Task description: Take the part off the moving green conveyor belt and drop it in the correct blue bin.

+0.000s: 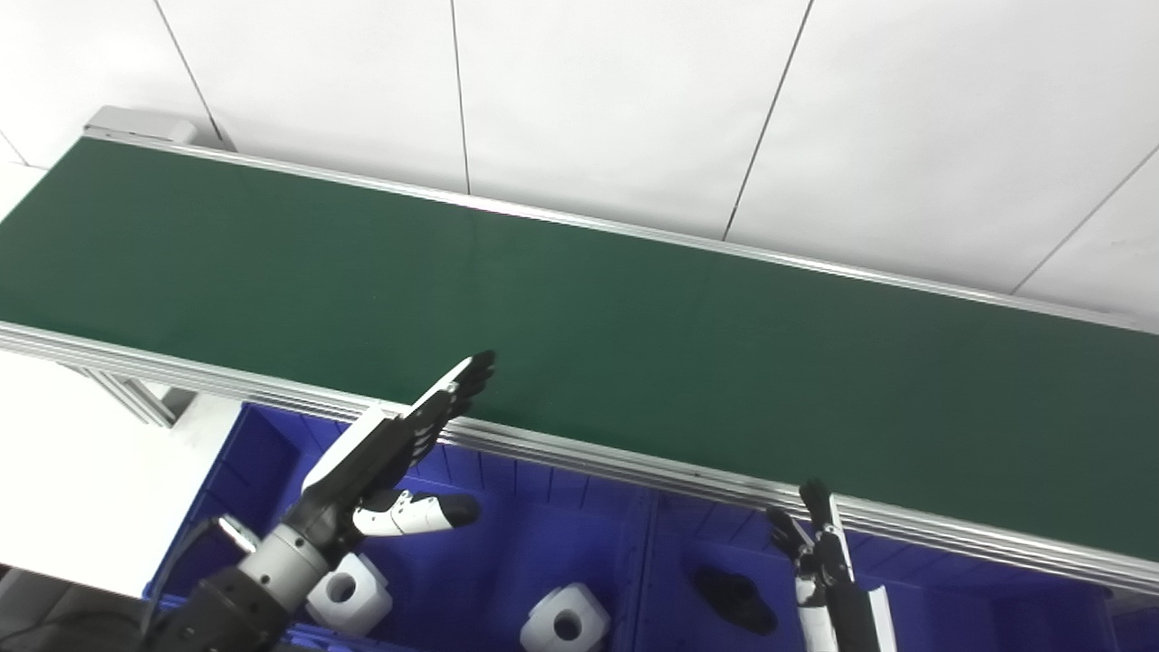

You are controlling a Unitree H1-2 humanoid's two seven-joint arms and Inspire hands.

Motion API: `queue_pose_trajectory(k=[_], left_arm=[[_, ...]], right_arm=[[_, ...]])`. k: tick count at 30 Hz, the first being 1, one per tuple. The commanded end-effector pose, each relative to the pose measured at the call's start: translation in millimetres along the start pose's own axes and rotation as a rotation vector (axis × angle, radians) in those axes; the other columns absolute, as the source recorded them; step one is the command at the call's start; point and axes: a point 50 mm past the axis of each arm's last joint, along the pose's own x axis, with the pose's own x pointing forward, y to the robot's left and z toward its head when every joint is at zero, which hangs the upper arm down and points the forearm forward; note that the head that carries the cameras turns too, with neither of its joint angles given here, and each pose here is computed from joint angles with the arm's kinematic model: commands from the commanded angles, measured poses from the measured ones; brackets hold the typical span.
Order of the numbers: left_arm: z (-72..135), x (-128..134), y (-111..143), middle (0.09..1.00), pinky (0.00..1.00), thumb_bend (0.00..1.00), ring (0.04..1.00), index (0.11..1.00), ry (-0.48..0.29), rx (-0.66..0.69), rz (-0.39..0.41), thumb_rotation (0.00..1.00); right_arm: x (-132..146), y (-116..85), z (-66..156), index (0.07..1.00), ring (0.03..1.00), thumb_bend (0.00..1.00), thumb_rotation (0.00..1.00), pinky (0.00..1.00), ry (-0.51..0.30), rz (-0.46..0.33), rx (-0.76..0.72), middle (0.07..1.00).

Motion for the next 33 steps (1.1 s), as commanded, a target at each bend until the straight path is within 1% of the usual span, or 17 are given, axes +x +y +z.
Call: queue_pose_trajectory(k=[1, 4, 7, 11, 13, 16, 18, 20, 21, 22, 24, 27, 29, 31, 33], left_arm=[[6.2, -1.8, -2.4, 1.0, 1.0, 0.91, 1.0, 1.0, -0.086, -0.025, 0.067, 0.78], [0.1, -2.7, -7.5, 1.0, 1.0, 0.89, 1.0, 1.0, -0.098, -0.077, 0.098, 0.79], [-3.1, -2.6, -13.9, 1.0, 1.0, 0.87, 1.0, 1.0, -0.114, -0.087, 0.129, 0.8], [-4.0, -4.7, -25.9, 1.0, 1.0, 0.88, 1.0, 1.0, -0.117, -0.122, 0.181, 0.78], [-1.5, -7.2, -32.8, 1.0, 1.0, 0.9, 1.0, 1.0, -0.112, -0.142, 0.207, 0.78], [8.4, -13.7, -42.6, 1.0, 1.0, 0.94, 1.0, 1.0, -0.111, -0.248, 0.263, 0.8], [16.6, -20.3, -46.0, 1.0, 1.0, 0.96, 1.0, 1.0, -0.105, -0.313, 0.297, 0.78], [20.5, -26.2, -46.6, 1.0, 1.0, 0.97, 1.0, 1.0, -0.101, -0.335, 0.311, 0.78], [19.9, -28.1, -45.7, 1.0, 1.0, 0.96, 1.0, 1.0, -0.099, -0.33, 0.31, 0.78], [16.2, -28.4, -44.1, 1.0, 1.0, 0.94, 1.0, 1.0, -0.098, -0.315, 0.307, 0.78], [9.9, -27.0, -41.6, 1.0, 1.0, 0.97, 1.0, 1.0, -0.095, -0.284, 0.308, 0.79], [-7.8, -16.0, -35.7, 1.0, 1.0, 0.98, 1.0, 1.0, -0.09, -0.255, 0.323, 0.79], [-17.1, -9.6, -32.6, 1.0, 1.0, 0.99, 1.0, 1.0, -0.083, -0.264, 0.331, 0.8], [-22.6, -4.1, -31.1, 1.0, 1.0, 0.99, 1.0, 1.0, -0.086, -0.286, 0.328, 0.78], [-24.1, 0.1, -31.3, 1.0, 1.0, 0.97, 1.0, 1.0, -0.094, -0.3, 0.312, 0.77]], right_arm=[[4.3, 4.6, 10.8, 1.0, 0.89, 0.74, 0.93, 0.86, -0.049, -0.01, 0.012, 0.986], [4.9, 7.4, 11.8, 1.0, 0.885, 0.76, 0.92, 0.86, -0.048, -0.016, 0.016, 0.985], [5.3, 9.0, 12.5, 1.0, 0.882, 0.76, 0.93, 0.86, -0.047, -0.019, 0.014, 0.983], [6.2, 12.6, 13.4, 0.999, 0.878, 0.78, 0.93, 0.85, -0.047, -0.025, 0.02, 0.982], [6.3, 13.8, 13.5, 0.998, 0.883, 0.78, 0.92, 0.85, -0.047, -0.029, 0.019, 0.982], [5.4, 14.8, 14.5, 0.994, 0.903, 0.79, 0.93, 0.88, -0.047, -0.043, 0.008, 0.978], [4.4, 15.6, 16.0, 0.993, 0.922, 0.81, 0.93, 0.9, -0.047, -0.055, 0.004, 0.979], [4.4, 16.0, 16.5, 0.997, 0.939, 0.82, 0.94, 0.93, -0.051, -0.067, -0.001, 0.989], [4.6, 16.1, 16.7, 0.998, 0.946, 0.82, 0.94, 0.94, -0.053, -0.072, -0.004, 0.994], [4.6, 16.1, 16.9, 1.0, 0.956, 0.82, 0.94, 0.95, -0.056, -0.08, -0.008, 0.998], [4.5, 16.0, 17.2, 1.0, 0.974, 0.81, 0.95, 0.97, -0.061, -0.091, -0.013, 1.0], [3.9, 14.7, 17.0, 1.0, 0.977, 0.8, 0.95, 0.98, -0.074, -0.137, -0.022, 1.0], [2.5, 12.7, 15.6, 1.0, 0.991, 0.79, 0.96, 0.99, -0.066, -0.166, -0.014, 1.0], [0.6, 9.7, 14.1, 1.0, 0.992, 0.83, 0.98, 0.99, -0.045, -0.208, 0.015, 1.0], [-1.0, 6.2, 13.1, 1.0, 0.981, 0.84, 0.98, 0.98, -0.026, -0.245, 0.059, 1.0]])
